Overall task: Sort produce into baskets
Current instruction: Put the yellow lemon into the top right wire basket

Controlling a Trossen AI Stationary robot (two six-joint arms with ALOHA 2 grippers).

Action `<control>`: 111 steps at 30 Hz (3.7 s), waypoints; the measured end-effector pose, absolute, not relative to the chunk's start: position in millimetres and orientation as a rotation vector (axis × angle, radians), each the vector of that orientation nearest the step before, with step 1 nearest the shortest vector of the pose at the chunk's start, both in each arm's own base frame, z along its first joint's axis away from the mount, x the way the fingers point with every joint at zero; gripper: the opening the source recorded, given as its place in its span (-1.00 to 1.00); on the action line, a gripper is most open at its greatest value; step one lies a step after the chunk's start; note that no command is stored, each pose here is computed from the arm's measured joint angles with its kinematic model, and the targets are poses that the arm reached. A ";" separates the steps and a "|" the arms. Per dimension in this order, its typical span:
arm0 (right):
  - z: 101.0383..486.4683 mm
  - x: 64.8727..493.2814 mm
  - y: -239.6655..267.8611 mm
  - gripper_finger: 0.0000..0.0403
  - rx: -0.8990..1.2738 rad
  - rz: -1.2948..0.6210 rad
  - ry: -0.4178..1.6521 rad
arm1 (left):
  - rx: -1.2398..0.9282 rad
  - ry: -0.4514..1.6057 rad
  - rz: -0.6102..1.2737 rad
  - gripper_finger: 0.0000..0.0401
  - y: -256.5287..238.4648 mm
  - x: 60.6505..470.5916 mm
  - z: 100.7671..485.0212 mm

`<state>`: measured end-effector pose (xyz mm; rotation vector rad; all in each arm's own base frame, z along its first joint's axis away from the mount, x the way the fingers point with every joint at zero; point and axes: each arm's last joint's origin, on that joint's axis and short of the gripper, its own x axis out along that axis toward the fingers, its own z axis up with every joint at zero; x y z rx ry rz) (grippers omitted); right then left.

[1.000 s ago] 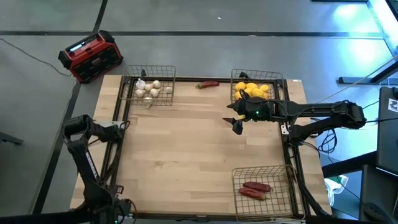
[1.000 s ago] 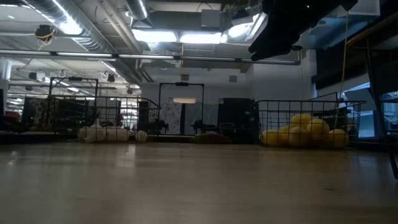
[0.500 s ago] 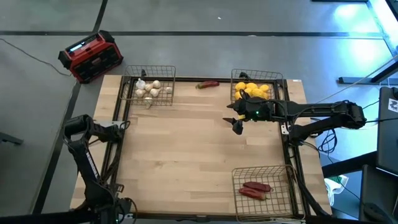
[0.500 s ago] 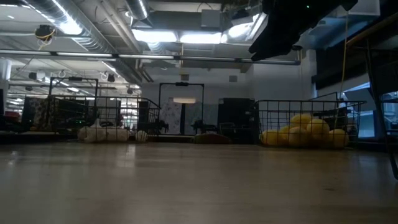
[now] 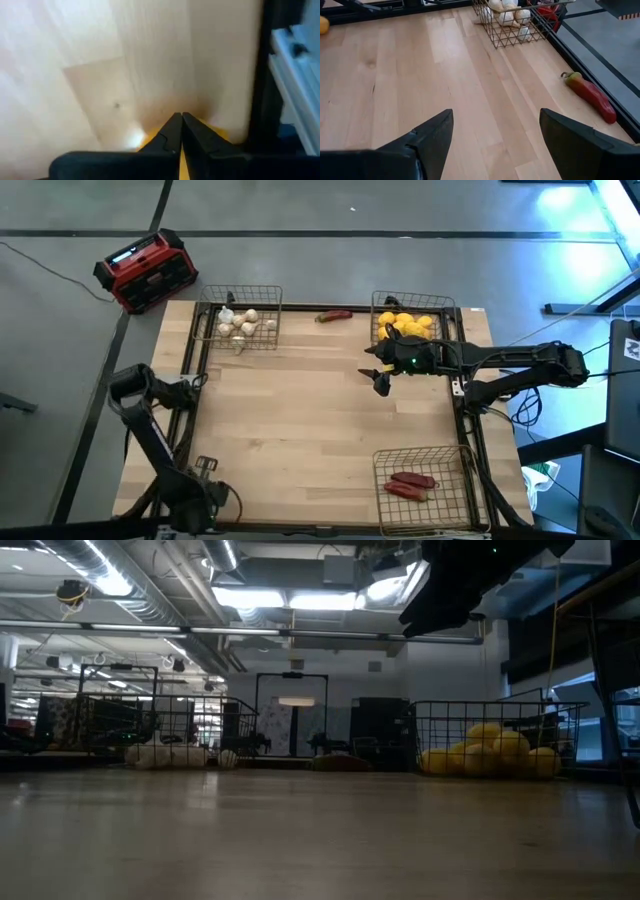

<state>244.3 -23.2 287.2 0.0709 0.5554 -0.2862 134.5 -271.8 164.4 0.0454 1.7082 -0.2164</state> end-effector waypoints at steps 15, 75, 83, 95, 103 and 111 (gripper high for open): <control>287.1 244.2 -23.2 0.46 0.088 -0.293 0.553 | -0.015 1.597 -0.020 -0.96 -222.4 164.0 204.5; 286.5 243.8 -23.2 0.46 0.085 -0.294 0.561 | -0.702 1.866 0.896 0.05 -235.7 133.9 160.9; 286.6 243.9 -23.2 0.46 0.085 -0.295 0.561 | -0.563 1.823 0.748 0.05 -228.6 129.3 147.0; 287.1 244.2 -23.2 0.46 0.086 -0.294 0.554 | -0.236 1.760 0.465 0.05 -214.0 140.9 144.3; 287.3 244.3 -23.2 0.46 0.086 -0.294 0.553 | -0.228 1.753 0.432 0.05 -196.7 164.0 144.6; 287.0 244.2 -23.2 0.46 0.086 -0.294 0.555 | -0.293 1.676 0.398 0.05 -187.6 168.7 168.1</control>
